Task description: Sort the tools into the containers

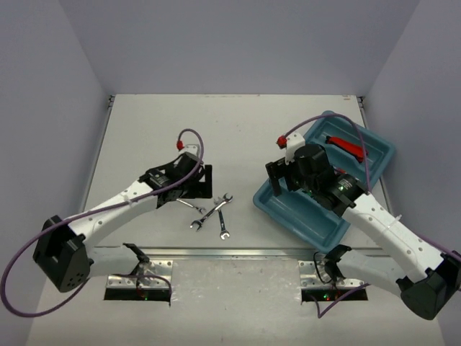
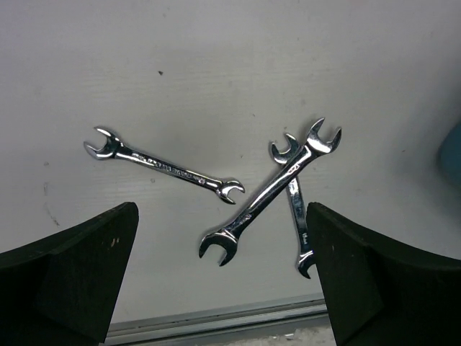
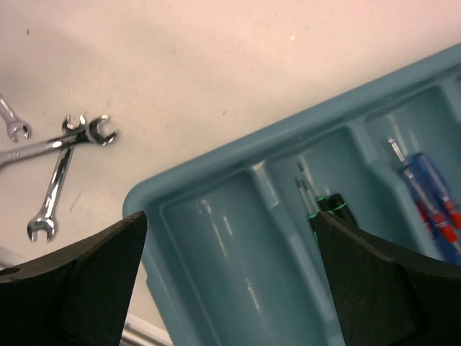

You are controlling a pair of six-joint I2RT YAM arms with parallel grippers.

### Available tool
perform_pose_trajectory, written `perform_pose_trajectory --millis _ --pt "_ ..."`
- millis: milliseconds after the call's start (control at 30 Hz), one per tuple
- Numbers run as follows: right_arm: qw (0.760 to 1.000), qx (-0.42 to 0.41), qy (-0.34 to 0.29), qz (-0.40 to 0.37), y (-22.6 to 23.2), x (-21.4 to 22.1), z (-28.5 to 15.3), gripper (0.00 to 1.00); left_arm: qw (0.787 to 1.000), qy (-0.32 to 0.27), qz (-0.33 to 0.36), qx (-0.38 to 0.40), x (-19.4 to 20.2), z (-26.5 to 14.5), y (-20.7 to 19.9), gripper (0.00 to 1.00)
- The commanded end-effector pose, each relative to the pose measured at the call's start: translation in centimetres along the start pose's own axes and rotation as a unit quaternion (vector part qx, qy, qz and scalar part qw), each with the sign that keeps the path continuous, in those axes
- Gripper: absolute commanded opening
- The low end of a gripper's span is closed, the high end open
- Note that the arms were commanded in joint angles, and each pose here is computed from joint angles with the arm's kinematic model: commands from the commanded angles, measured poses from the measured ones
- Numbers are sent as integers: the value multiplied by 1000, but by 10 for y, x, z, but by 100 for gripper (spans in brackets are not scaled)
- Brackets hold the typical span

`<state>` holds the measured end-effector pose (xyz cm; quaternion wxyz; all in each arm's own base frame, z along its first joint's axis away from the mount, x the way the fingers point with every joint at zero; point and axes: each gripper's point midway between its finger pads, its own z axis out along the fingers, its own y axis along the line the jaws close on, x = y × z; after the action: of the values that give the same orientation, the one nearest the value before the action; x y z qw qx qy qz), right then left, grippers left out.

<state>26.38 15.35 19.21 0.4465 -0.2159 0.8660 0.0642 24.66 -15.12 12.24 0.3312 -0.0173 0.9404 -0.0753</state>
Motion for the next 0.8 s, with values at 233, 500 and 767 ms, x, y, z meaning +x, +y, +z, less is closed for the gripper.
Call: perform_pose_trajectory --millis 233,500,767 --pt "997 -70 -26 24 24 27 1 99 988 86 112 61 35 40 -61 84" --pt "995 -87 -43 17 28 29 -5 99 976 151 144 60 73 84 -66 72" --pt "993 -102 -54 14 32 32 -7 99 971 166 163 62 84 94 -64 69"
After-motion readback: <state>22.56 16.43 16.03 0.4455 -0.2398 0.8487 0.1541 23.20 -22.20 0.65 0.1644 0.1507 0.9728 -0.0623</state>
